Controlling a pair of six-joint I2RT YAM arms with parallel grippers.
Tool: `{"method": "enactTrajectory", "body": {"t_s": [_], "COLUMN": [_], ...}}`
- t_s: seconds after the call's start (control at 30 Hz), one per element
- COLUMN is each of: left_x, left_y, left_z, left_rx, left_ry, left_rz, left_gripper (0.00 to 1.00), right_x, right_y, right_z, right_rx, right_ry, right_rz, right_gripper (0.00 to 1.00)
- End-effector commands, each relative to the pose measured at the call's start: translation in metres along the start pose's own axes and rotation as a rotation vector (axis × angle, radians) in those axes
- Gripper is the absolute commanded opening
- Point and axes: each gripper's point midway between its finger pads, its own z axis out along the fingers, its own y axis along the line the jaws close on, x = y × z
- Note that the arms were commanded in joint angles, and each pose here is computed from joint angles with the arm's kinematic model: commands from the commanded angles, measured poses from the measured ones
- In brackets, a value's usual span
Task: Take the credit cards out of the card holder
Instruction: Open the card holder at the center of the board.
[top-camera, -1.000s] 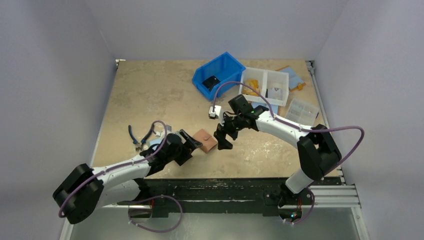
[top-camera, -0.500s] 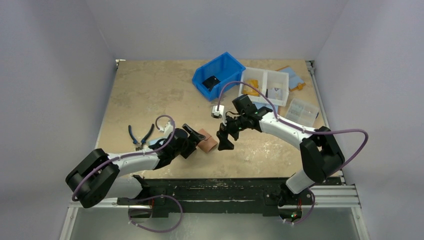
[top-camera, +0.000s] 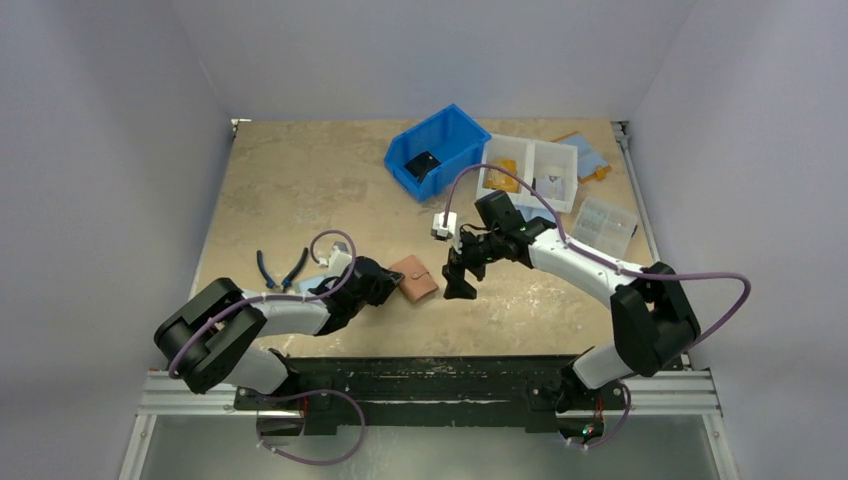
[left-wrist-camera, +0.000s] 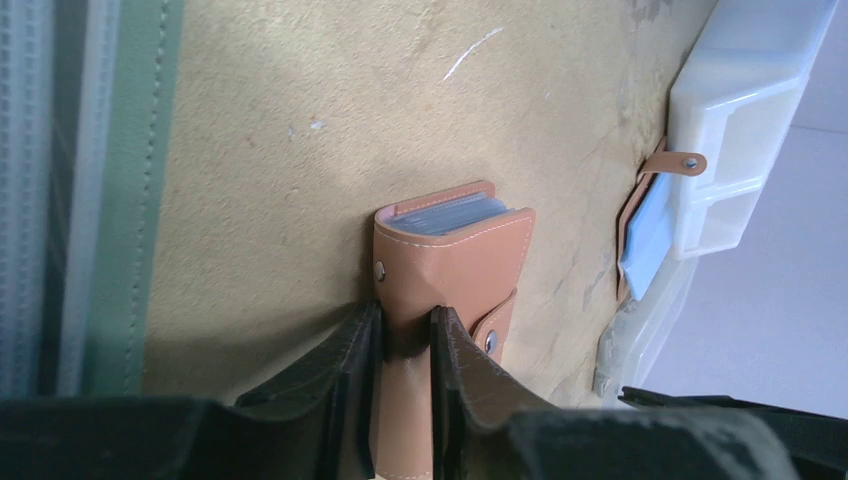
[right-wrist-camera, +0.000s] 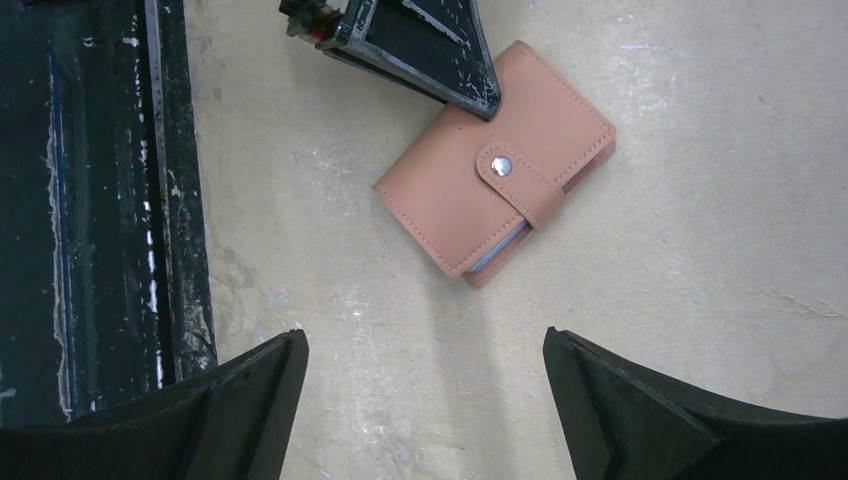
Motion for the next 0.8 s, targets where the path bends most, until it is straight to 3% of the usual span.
{"method": "enactTrajectory", "body": {"t_s": [0.0,0.13,0.23,0.3,0.4,0.5,0.77], "left_x": [0.000,0.005,0.011,0.015,0.021,0.030,0.046], "left_y": [0.039,0.030,0.014,0.006,0.001,0.000,-0.006], "left_z": [0.007,0.007,0.002,-0.002,-0.008,-0.010,-0.009], "left_rx": [-0.102,-0.048,0.014,0.043,0.058,0.052,0.030], "left_ry": [0.003,0.037,0.068,0.081,0.090,0.110,0.144], "left_rz": [0.130,0.237,0.292,0.309,0.315,0.307,0.300], "left_gripper": [0.14,0.00,0.00,0.00,0.00,0.00,0.00], "right_x": [-0.007,-0.006,-0.006,-0.014,-0.029,-0.029,-0.010], "right_y": [0.000,0.001,0.003,-0.005,-0.015,-0.012,0.000], "right_z": [-0.008,-0.005,0.003,0.008,0.016,0.029,0.056], "right_rx": [0.019,0.036,0.060,0.114,0.141,0.141,0.152], "right_ry": [-0.031,-0.033,-0.020,-0.028,-0.046,-0.027,0.081], "right_rz": [-0.110,-0.176,-0.241,-0.196,-0.046,-0.014,-0.105], "right_gripper": [0.98,0.96,0.94,0.89,0.74,0.61,0.52]}}
